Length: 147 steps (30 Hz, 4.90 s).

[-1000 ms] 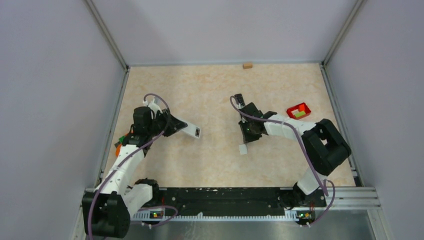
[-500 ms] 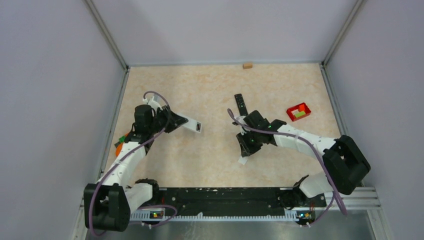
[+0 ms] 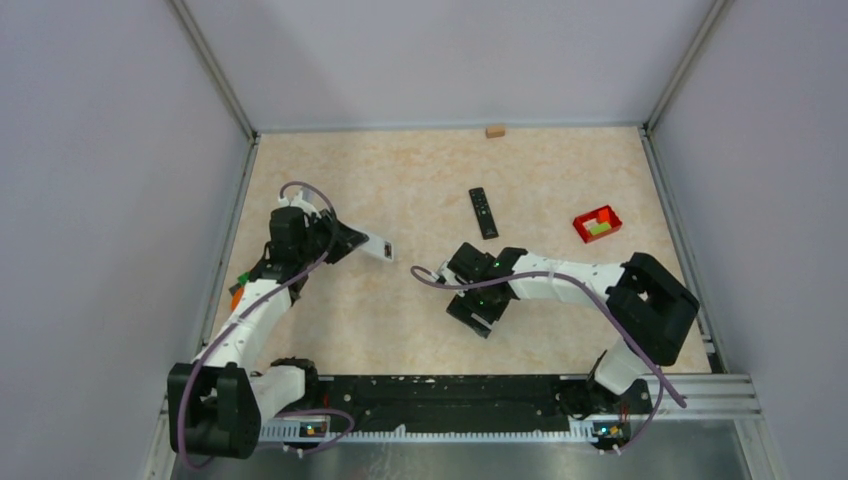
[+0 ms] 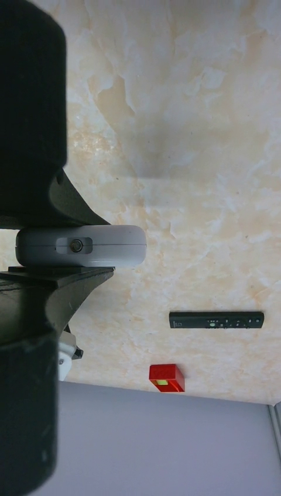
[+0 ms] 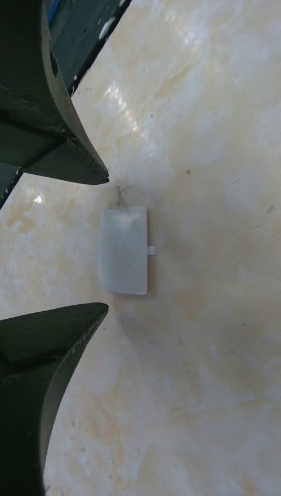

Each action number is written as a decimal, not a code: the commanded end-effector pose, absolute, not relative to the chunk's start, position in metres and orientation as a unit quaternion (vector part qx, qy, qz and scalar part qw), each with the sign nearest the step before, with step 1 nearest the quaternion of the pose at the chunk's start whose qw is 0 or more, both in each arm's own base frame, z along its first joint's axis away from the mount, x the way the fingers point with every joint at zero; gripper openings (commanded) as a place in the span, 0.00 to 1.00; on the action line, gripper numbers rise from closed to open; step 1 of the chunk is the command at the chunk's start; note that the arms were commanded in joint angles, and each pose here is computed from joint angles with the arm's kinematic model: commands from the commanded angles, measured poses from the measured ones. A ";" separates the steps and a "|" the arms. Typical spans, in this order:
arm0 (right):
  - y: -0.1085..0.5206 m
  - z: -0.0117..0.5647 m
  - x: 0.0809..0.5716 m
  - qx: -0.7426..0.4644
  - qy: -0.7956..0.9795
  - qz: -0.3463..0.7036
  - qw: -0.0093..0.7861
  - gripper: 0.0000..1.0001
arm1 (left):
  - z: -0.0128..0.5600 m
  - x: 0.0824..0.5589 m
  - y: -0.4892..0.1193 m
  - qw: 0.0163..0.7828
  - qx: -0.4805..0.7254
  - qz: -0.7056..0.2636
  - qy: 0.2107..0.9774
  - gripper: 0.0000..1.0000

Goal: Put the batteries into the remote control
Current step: Pick up the battery cover at the center of the board, then load the battery cover into the remote control.

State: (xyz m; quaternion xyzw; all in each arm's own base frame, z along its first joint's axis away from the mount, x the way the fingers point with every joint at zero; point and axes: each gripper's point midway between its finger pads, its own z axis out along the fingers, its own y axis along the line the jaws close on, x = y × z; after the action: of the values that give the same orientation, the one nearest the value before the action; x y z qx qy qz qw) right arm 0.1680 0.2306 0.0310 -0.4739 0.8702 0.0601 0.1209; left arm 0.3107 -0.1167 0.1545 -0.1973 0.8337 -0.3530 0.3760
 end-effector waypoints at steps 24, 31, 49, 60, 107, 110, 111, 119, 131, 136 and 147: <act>0.219 0.019 0.182 -0.500 0.859 0.036 0.102 0.39 | 0.168 0.324 -0.124 0.381 -0.181 -0.376 0.825 0.00; 0.231 0.058 0.207 -0.482 0.848 0.042 0.216 0.37 | 0.166 0.312 -0.166 0.345 -0.111 -0.462 0.810 0.00; 0.271 0.140 0.203 -0.476 0.768 0.163 0.397 0.39 | 0.153 0.258 -0.274 0.251 0.071 -0.567 0.782 0.00; 0.279 0.138 0.204 -0.489 0.773 0.159 0.372 0.39 | 0.159 0.252 -0.280 0.263 0.076 -0.574 0.772 0.00; 0.298 0.124 0.211 -0.508 0.777 0.153 0.340 0.40 | 0.175 0.253 -0.282 0.279 0.105 -0.574 0.763 0.00; 0.299 0.122 0.208 -0.512 0.775 0.159 0.333 0.40 | 0.176 0.253 -0.282 0.280 0.105 -0.573 0.763 0.00; 0.300 0.121 0.208 -0.515 0.775 0.161 0.331 0.40 | 0.176 0.253 -0.282 0.281 0.104 -0.573 0.763 0.00; 0.301 0.119 0.206 -0.520 0.773 0.163 0.325 0.40 | 0.177 0.254 -0.281 0.284 0.101 -0.572 0.763 0.00; 0.301 0.120 0.212 -0.511 0.776 0.156 0.335 0.41 | 0.177 0.258 -0.279 0.289 0.081 -0.567 0.767 0.00; 0.302 0.117 0.215 -0.498 0.786 0.152 0.334 0.41 | 0.177 0.265 -0.277 0.296 0.053 -0.563 0.770 0.00; 0.307 0.114 0.216 -0.496 0.787 0.156 0.330 0.41 | 0.180 0.256 -0.280 0.288 0.075 -0.578 0.760 0.00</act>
State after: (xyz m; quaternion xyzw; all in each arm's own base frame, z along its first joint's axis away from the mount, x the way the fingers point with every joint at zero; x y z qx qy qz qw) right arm 0.2107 0.2814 0.0946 -0.4984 0.8027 0.1241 0.3031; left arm 0.2566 -0.2718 0.1409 0.0310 0.8042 -0.5393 0.2478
